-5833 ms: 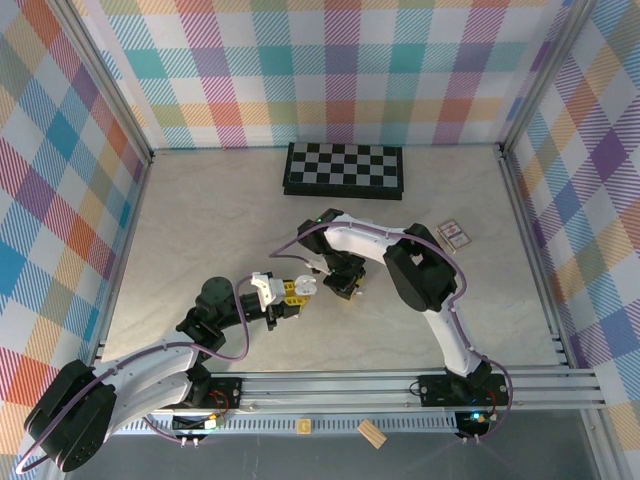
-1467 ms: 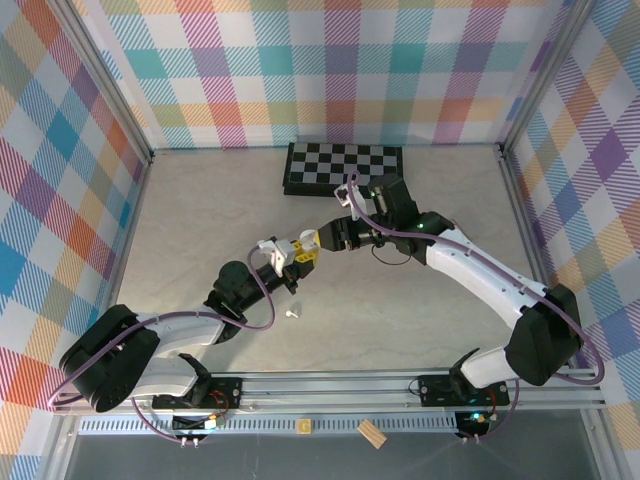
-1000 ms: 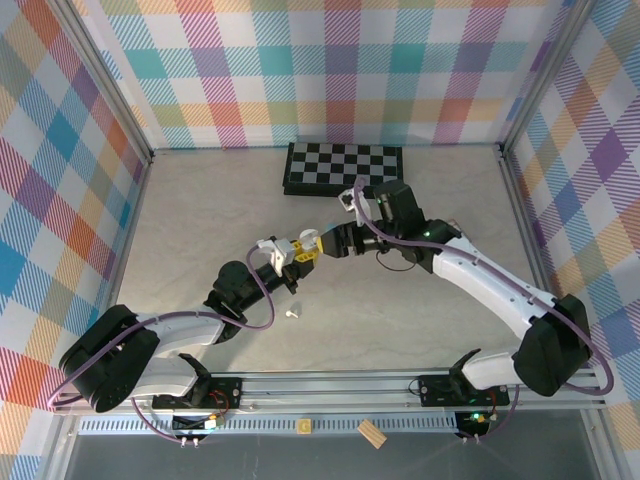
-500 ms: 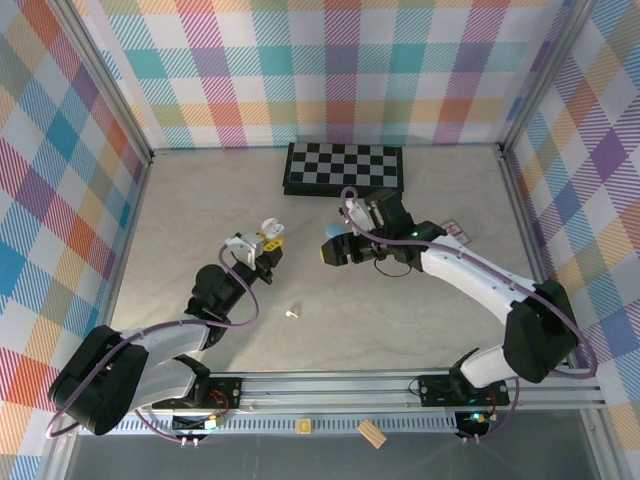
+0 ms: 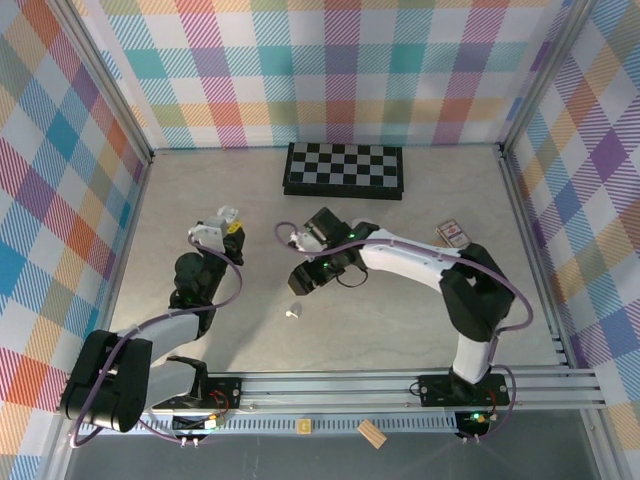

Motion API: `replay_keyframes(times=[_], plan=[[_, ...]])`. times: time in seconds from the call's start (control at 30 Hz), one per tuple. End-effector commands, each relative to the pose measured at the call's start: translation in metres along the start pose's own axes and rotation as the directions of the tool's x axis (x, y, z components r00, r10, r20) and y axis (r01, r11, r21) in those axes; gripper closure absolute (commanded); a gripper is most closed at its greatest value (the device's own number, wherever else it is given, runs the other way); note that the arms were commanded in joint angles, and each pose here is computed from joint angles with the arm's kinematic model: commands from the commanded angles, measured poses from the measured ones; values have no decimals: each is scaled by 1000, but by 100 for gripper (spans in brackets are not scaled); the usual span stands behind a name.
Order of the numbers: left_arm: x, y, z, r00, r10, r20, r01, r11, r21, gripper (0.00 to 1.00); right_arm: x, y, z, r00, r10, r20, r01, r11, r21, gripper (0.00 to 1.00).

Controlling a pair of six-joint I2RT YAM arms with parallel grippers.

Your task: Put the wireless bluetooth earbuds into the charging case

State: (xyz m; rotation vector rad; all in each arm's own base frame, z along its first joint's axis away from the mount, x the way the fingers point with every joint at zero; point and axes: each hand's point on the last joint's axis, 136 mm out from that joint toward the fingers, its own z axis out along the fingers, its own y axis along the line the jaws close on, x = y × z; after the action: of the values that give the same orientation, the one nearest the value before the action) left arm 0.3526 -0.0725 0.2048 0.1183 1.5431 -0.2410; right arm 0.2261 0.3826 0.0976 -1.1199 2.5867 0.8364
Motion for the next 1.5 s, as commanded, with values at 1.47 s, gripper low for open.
replay_keyframes(times=[1.47], plan=[[-30, 61, 6, 997, -59, 48, 65, 990, -123, 96, 52, 8, 82, 838, -89, -539, 237, 948, 211, 71]])
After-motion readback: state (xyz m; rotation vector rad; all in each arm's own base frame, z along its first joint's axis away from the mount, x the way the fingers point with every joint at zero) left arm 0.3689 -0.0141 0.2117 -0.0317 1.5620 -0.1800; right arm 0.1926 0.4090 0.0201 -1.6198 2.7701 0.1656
